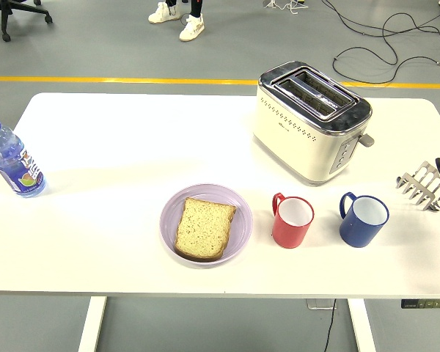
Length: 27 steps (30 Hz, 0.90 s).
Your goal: Pick up the cup,pour liquid into bread,place the cup on the desk
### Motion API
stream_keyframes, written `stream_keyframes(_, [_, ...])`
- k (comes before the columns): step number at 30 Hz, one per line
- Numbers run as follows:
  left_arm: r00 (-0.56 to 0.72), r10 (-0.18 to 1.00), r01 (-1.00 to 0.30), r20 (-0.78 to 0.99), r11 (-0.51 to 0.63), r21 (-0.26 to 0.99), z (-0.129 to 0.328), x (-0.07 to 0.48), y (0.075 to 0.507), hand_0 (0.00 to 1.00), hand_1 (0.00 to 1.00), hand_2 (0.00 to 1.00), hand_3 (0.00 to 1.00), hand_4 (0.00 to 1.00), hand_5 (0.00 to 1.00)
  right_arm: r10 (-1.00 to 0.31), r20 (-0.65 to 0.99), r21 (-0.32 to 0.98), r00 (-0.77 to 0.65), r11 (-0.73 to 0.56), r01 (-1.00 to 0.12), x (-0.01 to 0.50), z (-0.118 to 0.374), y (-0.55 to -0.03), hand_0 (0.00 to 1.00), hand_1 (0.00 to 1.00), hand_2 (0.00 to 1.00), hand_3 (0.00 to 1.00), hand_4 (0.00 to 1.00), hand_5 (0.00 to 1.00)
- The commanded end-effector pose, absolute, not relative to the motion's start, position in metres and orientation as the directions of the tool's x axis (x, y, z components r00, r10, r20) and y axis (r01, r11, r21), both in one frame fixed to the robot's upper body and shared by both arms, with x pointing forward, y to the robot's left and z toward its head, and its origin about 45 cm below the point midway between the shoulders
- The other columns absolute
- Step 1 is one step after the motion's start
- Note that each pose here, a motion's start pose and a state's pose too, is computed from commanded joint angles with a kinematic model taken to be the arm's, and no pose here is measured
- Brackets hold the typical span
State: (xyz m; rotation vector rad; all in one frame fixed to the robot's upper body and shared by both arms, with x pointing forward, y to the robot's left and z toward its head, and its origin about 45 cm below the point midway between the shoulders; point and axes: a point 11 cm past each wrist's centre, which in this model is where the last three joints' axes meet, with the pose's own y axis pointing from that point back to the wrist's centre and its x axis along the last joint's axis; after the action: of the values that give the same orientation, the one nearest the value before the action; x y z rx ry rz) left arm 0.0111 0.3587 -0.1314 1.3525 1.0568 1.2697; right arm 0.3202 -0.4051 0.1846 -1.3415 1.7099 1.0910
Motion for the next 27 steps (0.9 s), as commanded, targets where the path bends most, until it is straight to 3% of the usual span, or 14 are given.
stream_keyframes(8, [0.078,0.984,-0.021,0.159,-0.158,0.987,-0.131,0.011,0.359,0.692,0.742,0.78,0.697,0.448,0.959,-0.468,-0.852,0.199,-0.235,0.125,-0.972,0.321,0.187,-0.406,0.802,0.709,0.739,0.657,0.622,0.382])
stream_keyframes(13, [0.076,0.984,-0.023,0.159,-0.158,0.987,-0.131,0.012,0.359,0.691,0.742,0.779,0.696,0.445,0.957,-0.62,-0.736,0.207,-0.27,0.173,-0.963,0.319,0.185,-0.407,0.8,0.711,0.744,0.662,0.623,0.381])
stream_keyframes(14, [0.076,0.984,-0.024,0.16,-0.159,0.987,-0.131,0.012,0.359,0.692,0.741,0.779,0.696,0.443,0.957,-0.637,-0.72,0.205,-0.274,0.182,-0.962,0.319,0.185,-0.407,0.811,0.756,0.784,0.815,0.677,0.433])
stream_keyframes(19, [0.073,0.984,-0.029,0.162,-0.161,0.987,-0.131,0.015,0.36,0.692,0.741,0.779,0.696,0.443,0.957,-0.776,-0.55,0.207,-0.308,0.231,-0.951,0.315,0.18,-0.407,0.811,0.756,0.784,0.815,0.677,0.433])
stream_keyframes(20, [0.075,0.984,-0.03,0.163,-0.161,0.987,-0.131,0.015,0.36,0.692,0.741,0.779,0.695,0.442,0.959,-0.8,-0.511,0.208,-0.313,0.239,-0.949,0.313,0.179,-0.408,0.875,0.828,0.879,0.945,0.962,0.5])
stream_keyframes(25, [0.067,0.984,-0.035,0.163,-0.161,0.986,-0.131,0.018,0.361,0.692,0.741,0.779,0.695,0.442,0.959,-0.903,-0.299,0.185,-0.309,0.262,-0.947,0.307,0.177,-0.409,0.875,0.828,0.879,0.945,0.962,0.5])
stream_keyframes(26, [0.067,0.984,-0.036,0.164,-0.162,0.986,-0.13,0.018,0.361,0.69,0.741,0.777,0.694,0.442,0.959,-0.918,-0.253,0.179,-0.304,0.264,-0.948,0.306,0.178,-0.408,0.923,0.865,0.943,0.998,0.998,0.397])
stream_keyframes(27, [0.068,0.984,-0.037,0.164,-0.162,0.986,-0.13,0.019,0.361,0.69,0.741,0.777,0.694,0.442,0.959,-0.932,-0.21,0.173,-0.297,0.263,-0.949,0.304,0.178,-0.408,0.923,0.865,0.943,0.998,0.998,0.397])
